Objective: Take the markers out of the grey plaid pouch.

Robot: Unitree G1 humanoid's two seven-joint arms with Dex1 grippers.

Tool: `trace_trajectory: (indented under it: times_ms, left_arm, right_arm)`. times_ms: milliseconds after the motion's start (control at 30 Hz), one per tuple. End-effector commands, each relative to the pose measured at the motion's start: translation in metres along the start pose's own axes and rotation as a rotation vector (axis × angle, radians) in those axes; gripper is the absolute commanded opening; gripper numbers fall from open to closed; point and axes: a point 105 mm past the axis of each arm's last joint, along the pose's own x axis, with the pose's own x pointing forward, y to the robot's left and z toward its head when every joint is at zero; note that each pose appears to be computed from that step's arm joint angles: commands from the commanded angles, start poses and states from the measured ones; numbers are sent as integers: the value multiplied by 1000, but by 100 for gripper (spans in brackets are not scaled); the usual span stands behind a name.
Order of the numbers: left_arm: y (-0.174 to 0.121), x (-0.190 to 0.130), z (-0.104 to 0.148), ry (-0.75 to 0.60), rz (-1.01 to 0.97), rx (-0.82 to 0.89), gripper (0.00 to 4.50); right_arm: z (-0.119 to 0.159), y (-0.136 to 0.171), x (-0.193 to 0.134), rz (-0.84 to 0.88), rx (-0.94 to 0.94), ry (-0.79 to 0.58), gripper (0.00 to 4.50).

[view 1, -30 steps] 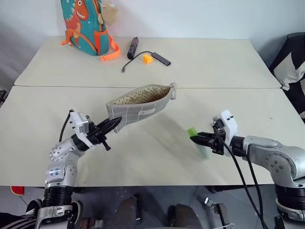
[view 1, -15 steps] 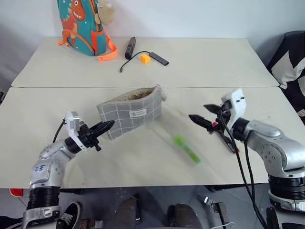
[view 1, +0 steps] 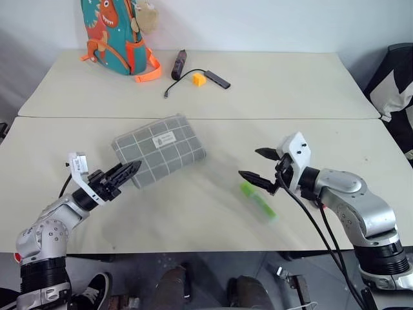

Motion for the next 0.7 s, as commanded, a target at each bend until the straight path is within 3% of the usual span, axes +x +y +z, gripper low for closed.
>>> trace_trajectory:
  times_ms: [33, 167, 233, 300, 467, 700]
  left_arm:
    - [-3, -8, 16, -6, 29, 116, 331]
    - [-11, -32, 23, 43, 71, 324, 446]
    - [-14, -40, 23, 52, 82, 346, 446]
    - [-21, -61, 21, 111, 77, 483, 446]
    - [-2, -84, 24, 154, 257, 580, 446]
    - [1, -103, 26, 186, 301, 666, 446]
  right_arm:
    - [11, -3, -1, 6, -44, -36, 450]
    - [14, -6, -8, 23, -38, -31, 450]
    - [13, -6, -12, 33, -52, -20, 450]
    - [19, -12, -23, 15, -28, -53, 450]
    - [18, -29, -42, -52, -26, -64, 450]
    - [-11, -92, -83, -385, -87, 20, 450]
